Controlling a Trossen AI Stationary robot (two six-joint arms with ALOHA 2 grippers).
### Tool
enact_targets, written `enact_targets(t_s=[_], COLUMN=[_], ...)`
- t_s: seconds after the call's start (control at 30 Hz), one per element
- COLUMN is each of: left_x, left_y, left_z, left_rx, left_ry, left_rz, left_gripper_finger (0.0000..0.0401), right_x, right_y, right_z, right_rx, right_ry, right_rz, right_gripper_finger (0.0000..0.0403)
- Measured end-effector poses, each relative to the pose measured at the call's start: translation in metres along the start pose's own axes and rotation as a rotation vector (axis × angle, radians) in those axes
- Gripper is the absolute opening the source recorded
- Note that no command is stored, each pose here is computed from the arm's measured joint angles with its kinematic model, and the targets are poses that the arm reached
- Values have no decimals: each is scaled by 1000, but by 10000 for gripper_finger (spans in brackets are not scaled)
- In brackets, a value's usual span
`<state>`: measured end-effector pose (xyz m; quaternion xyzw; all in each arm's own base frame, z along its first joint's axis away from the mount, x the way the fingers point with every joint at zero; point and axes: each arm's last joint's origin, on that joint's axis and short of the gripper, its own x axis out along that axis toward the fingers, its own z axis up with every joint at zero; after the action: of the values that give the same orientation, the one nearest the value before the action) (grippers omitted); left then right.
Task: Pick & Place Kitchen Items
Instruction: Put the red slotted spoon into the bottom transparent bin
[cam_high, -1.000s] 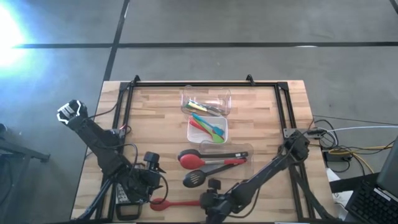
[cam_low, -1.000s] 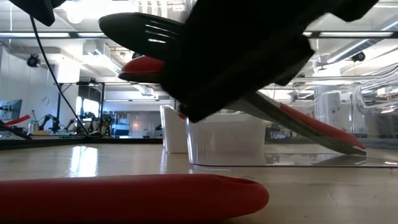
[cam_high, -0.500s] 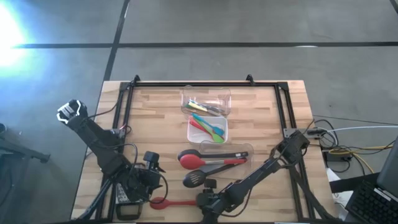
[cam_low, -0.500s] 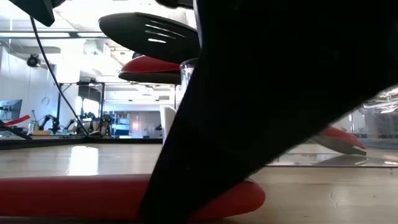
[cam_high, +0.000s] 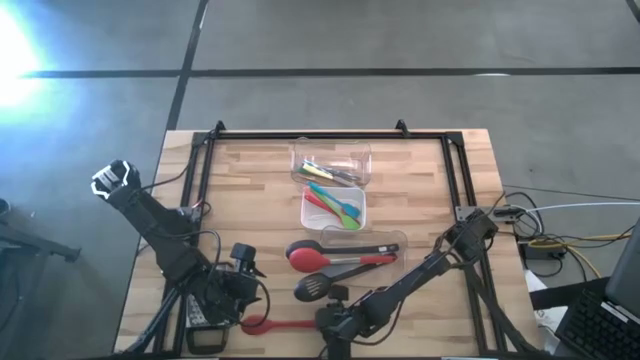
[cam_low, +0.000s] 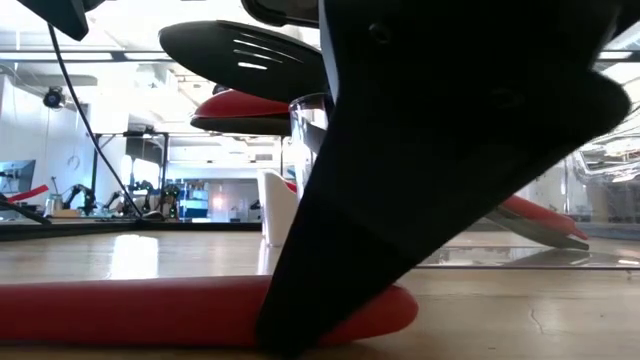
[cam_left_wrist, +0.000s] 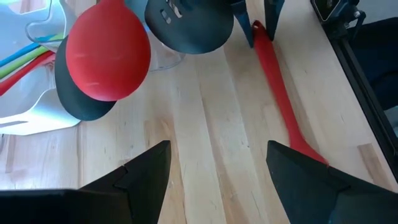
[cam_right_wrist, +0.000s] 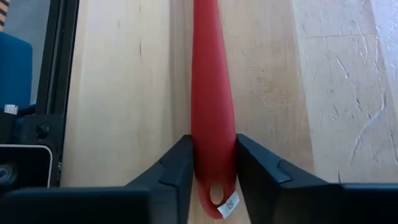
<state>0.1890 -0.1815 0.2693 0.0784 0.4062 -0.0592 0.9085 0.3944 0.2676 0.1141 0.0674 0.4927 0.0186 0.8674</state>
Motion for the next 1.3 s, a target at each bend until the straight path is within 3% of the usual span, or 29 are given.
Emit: enact_targets(t_s=[0.1, 0.33, 0.8, 1.07, 1.3], left_x=[0, 0, 0, -3, -4], left_y=[0, 0, 2, 2, 3], left_z=[0, -1, -4, -2, -1], left_rx=[0, 4, -12, -21, -21], left_ry=[1, 9, 37, 53, 54], left_rz=[0, 5, 18, 6, 2], left_gripper_finger=[266, 266, 266, 266, 266], right_x=[-1, -5, -64, -115, -189], right_y=[0, 1, 15, 23, 17], right_z=[0, 2, 11, 12, 0], right_rx=[0, 4, -18, -39, -57], right_ry=[3, 0, -32, -68, -169], right_rz=[3, 15, 68, 69, -103], right_gripper_finger=[74, 75, 75, 75, 75])
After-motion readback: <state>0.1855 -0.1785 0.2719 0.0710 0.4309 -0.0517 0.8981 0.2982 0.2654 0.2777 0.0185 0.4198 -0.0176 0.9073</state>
